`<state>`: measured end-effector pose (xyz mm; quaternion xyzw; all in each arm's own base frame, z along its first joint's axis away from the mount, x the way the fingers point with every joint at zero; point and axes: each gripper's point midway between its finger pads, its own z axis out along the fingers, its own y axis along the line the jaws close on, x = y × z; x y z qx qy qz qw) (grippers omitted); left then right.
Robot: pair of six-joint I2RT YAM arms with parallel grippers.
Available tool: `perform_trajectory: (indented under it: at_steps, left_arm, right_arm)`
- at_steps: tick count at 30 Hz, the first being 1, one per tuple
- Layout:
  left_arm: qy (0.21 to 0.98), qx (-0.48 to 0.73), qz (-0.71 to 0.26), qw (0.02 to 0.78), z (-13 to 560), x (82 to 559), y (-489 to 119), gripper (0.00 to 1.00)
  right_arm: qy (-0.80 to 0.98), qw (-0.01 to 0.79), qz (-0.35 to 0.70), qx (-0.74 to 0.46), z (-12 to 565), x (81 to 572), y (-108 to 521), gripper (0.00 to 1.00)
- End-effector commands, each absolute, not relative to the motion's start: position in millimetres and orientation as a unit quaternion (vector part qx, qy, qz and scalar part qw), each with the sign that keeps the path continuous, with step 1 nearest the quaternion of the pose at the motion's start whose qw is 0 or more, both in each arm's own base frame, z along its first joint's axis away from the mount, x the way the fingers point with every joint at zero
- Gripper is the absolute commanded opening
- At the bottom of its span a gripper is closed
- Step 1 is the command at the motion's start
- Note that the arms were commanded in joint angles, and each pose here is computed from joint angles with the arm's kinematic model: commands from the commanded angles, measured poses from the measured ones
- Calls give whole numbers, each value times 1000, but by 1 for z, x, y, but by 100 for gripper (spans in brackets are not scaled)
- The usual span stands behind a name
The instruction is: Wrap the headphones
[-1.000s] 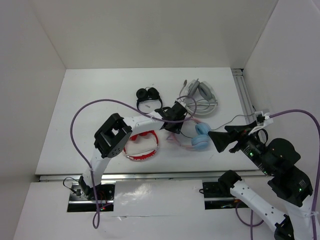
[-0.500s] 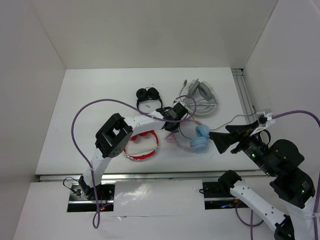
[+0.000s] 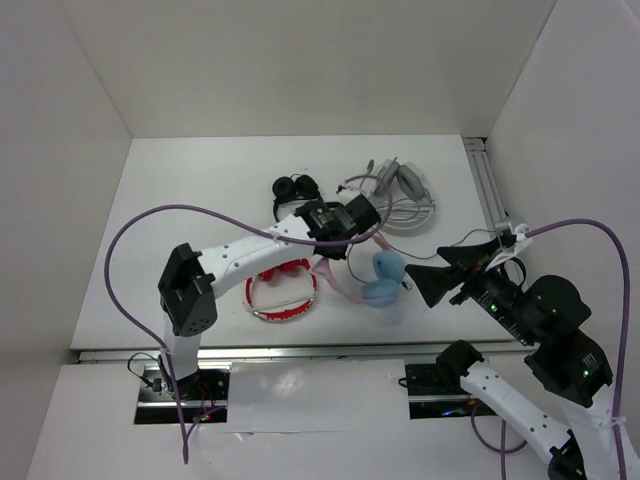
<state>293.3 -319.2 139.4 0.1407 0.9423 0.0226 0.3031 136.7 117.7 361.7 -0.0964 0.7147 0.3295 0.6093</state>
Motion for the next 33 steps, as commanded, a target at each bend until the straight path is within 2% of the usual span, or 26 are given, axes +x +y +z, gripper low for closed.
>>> perform_trajectory:
  at_steps: [1,2,6,13,17,21,25,33]
  left_arm:
    - [913,55,42,401,257,304,-275,0]
    - [904,40,28,425,291,305,-270,0]
    - [891,21,67,449,344,297,-209,0]
    - [868,-95,33,486,401,311,-93,0]
    - [838,-155,33,523,432,310,-33,0]
    - [815,-170,-7,555,458,303,-25,0]
    - [817,-142,-53,557,465,303,-38,0]
    - [822,-110,-85,552,465,290,-50,0]
  right_arm:
    - [686,632,340,-119,378,145,129,100]
    - [688,631,339,-120,376,151,134,100]
    - [668,640,365,-106,376,168,149,100]
    - [629,672,366,-140,389,208,179,100]
    - [643,667,346,-148,354,248,202,100]
    - [675,647,311,-168,316,294,240,100]
    - [673,659,258,-215,313,302,272,99]
    - [653,710,195,-179,338,327,261,97]
